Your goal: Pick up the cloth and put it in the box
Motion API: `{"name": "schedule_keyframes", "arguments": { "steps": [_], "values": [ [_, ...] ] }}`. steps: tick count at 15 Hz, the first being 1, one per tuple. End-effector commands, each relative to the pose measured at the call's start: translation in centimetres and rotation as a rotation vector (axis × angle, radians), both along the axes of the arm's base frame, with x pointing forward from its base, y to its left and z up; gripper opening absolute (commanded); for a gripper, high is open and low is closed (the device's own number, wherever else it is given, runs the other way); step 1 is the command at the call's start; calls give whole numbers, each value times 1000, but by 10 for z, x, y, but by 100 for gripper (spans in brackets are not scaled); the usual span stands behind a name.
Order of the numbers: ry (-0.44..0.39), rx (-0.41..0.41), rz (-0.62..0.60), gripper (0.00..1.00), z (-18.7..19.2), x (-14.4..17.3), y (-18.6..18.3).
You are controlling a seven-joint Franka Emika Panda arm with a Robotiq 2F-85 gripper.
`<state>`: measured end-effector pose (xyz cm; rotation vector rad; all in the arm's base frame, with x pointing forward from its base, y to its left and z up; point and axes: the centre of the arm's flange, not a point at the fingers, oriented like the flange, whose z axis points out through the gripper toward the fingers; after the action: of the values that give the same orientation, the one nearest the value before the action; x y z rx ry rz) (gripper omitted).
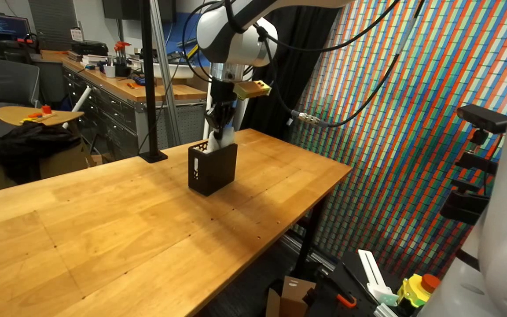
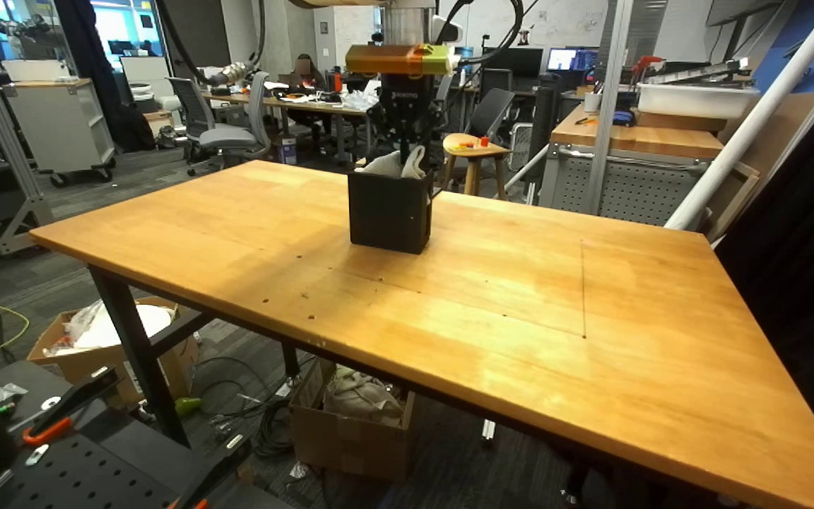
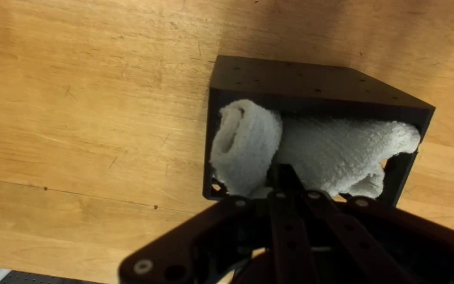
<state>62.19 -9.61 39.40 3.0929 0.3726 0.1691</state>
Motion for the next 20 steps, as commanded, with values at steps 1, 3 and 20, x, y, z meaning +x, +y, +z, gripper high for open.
{"name": "schedule_keyframes", "arguments": {
  "steps": [1, 3, 20],
  "values": [
    [7, 28, 25, 1, 0, 15, 0],
    [13, 29, 29, 1, -5, 16, 0],
    [108, 63, 96, 1, -59, 27, 3]
  ]
}}
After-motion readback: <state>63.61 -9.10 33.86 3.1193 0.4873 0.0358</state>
